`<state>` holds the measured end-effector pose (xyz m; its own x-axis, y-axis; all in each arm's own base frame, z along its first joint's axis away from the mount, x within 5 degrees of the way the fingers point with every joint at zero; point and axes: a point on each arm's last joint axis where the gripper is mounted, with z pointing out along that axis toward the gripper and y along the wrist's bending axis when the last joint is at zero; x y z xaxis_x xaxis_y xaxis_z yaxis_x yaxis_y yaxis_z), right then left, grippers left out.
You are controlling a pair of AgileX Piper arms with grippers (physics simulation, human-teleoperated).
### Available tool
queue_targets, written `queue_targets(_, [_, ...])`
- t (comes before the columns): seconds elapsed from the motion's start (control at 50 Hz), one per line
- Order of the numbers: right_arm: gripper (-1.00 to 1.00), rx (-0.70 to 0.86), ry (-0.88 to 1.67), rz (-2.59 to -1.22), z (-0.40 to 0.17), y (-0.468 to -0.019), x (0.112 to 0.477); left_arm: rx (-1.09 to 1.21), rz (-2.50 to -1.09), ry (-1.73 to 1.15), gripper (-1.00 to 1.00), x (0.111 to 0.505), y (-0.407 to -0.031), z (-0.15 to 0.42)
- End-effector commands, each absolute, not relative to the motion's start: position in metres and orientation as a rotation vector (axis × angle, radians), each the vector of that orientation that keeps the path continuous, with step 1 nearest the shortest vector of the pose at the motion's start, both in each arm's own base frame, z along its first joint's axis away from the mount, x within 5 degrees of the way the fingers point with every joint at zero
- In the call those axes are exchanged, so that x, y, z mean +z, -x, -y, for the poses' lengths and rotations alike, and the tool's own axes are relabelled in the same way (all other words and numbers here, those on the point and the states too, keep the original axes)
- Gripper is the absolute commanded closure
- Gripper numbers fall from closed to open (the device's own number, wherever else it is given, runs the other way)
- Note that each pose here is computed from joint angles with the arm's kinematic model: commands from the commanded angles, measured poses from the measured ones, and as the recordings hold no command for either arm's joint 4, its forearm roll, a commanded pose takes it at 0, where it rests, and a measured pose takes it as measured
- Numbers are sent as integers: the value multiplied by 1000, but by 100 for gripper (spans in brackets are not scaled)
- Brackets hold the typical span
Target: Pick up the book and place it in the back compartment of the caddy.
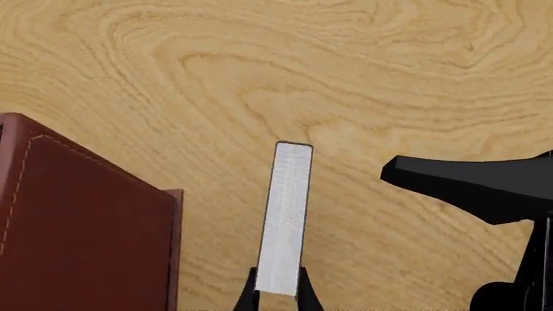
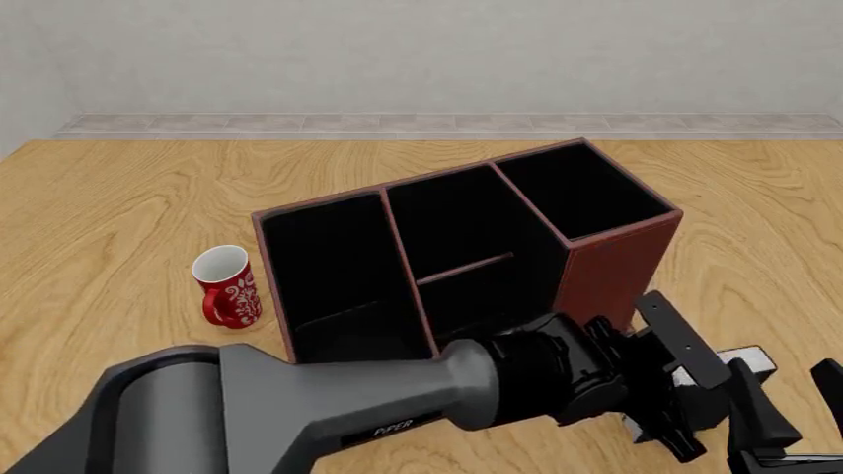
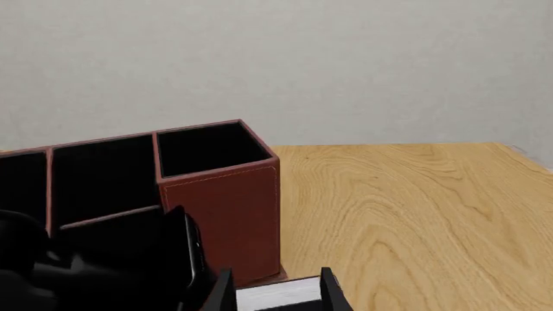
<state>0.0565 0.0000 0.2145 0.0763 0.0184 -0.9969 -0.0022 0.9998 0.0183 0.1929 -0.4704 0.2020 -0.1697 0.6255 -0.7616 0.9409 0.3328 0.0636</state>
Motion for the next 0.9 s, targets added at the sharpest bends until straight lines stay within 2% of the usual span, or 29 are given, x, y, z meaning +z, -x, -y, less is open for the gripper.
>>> queue_targets(0.02, [-100, 16, -13, -1495, 0, -56, 214, -576, -1869, -1361, 100, 212, -195, 465])
queue_targets(0.9, [-100, 16, -13, -1494, 0, -56, 214, -584, -1776, -1325, 100, 248, -190, 428])
